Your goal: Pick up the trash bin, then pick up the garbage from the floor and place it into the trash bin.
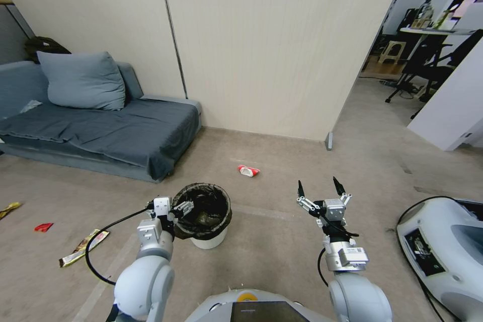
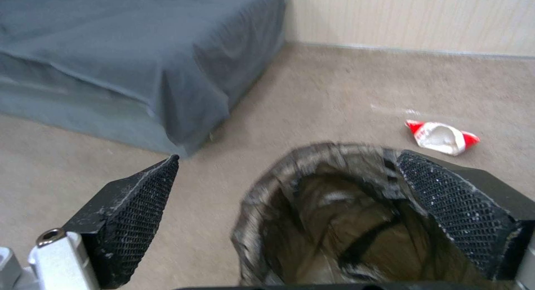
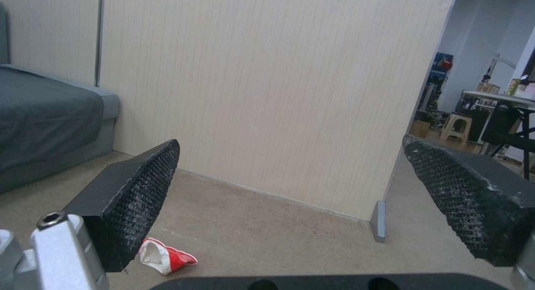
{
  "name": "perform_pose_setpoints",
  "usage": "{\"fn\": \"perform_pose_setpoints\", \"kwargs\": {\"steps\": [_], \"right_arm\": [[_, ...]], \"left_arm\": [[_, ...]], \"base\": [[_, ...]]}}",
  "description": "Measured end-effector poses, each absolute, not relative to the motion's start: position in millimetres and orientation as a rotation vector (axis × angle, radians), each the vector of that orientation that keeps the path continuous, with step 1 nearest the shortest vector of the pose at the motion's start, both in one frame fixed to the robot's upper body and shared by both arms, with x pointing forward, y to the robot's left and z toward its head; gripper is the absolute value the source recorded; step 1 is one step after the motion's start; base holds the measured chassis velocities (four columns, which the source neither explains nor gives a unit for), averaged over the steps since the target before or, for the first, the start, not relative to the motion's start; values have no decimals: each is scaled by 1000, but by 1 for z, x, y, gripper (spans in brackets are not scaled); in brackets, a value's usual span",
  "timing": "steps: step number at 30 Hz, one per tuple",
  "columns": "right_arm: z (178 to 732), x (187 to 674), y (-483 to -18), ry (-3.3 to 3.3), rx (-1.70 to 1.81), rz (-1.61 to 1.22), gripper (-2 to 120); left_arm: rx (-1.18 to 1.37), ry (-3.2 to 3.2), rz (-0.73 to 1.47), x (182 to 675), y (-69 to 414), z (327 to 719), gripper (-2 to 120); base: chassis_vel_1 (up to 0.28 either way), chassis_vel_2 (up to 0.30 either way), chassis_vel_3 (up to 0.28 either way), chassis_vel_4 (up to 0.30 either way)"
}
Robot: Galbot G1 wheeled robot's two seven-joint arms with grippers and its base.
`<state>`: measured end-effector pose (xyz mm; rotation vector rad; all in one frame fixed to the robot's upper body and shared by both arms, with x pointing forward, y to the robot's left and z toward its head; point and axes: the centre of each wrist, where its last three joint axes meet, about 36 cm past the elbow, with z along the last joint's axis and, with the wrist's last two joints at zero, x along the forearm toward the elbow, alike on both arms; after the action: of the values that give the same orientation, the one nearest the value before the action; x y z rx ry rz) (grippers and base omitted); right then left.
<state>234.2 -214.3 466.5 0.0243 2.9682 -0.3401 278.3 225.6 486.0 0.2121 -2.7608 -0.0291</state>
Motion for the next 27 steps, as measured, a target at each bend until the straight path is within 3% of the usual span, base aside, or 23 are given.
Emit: {"fn": "perform_pose_setpoints", "kwargs": {"steps": [27], "right_arm": [[463,234,-215,2964,10,-387,100]], "left_arm": [[297,-2574,-19,306,236,420,100]], "base": [[0,0,0,0]]}}
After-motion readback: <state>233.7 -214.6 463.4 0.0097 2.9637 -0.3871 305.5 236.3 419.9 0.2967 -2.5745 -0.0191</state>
